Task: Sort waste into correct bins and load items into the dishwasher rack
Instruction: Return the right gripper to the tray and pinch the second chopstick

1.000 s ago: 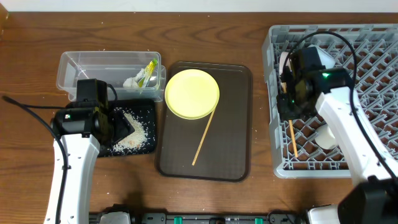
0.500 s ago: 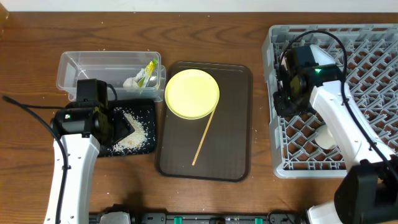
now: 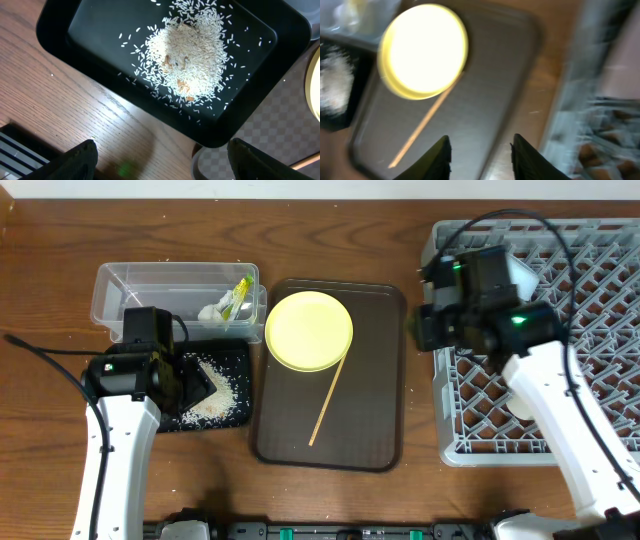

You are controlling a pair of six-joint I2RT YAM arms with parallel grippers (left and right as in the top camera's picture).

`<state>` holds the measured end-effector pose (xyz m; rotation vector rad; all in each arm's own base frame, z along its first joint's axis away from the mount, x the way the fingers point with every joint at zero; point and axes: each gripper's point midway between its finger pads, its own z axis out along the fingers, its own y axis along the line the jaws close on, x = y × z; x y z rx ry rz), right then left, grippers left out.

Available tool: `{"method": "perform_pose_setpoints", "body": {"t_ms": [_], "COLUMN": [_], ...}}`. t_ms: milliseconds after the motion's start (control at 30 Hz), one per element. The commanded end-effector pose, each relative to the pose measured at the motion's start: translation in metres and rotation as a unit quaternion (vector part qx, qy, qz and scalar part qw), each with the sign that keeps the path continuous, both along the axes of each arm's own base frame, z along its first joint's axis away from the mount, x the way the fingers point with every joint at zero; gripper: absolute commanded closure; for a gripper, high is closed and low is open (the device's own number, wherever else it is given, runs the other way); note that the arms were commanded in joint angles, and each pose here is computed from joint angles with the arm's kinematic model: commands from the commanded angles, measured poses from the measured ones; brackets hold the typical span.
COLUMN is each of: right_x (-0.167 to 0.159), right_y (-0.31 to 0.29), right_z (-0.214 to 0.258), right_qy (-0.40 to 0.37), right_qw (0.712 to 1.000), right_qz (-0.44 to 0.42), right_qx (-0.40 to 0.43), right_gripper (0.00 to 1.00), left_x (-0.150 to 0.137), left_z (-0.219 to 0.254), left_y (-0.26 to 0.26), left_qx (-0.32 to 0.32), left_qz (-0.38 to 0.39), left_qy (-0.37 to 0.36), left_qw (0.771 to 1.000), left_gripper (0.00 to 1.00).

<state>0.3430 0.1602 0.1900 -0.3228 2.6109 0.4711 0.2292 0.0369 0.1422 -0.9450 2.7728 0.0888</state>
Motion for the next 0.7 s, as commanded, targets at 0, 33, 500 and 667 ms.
{"method": "perform_pose_setpoints", "body": {"t_ms": [0,33,500,667], "right_x": [-0.014,-0.018,-0.063,-0.072], "right_y": [0.041,0.049,0.134,0.129], "right_z": [-0.017,-0.024,-0.147,-0.184], "right_qy": [0.058,0.069,0.175,0.193], "right_qw": [0.998,0.997,0.982,0.973], "right_qz": [0.007,0.009,-0.002,-0.039], "right_qx": [0.033,0.029,-0.068,-0.119], "right_gripper": [0.57,0.57,0.57,0.60], "left_x": [0.000,0.000,0.000,-0.001], "left_z": [0.002,0.002,0.002,0.002], "left_y": [0.002,0.002,0.002,0.002], "left_qx": [0.001,0.001,0.001,0.001], "left_qz": [0.009,0.009,0.009,0.009], "left_qy": [-0.003,-0.003,-0.003,-0.002], "left_qw": [1.000,1.000,1.000,1.000], "left_gripper": [0.14,0.14,0.14,0.14]}}
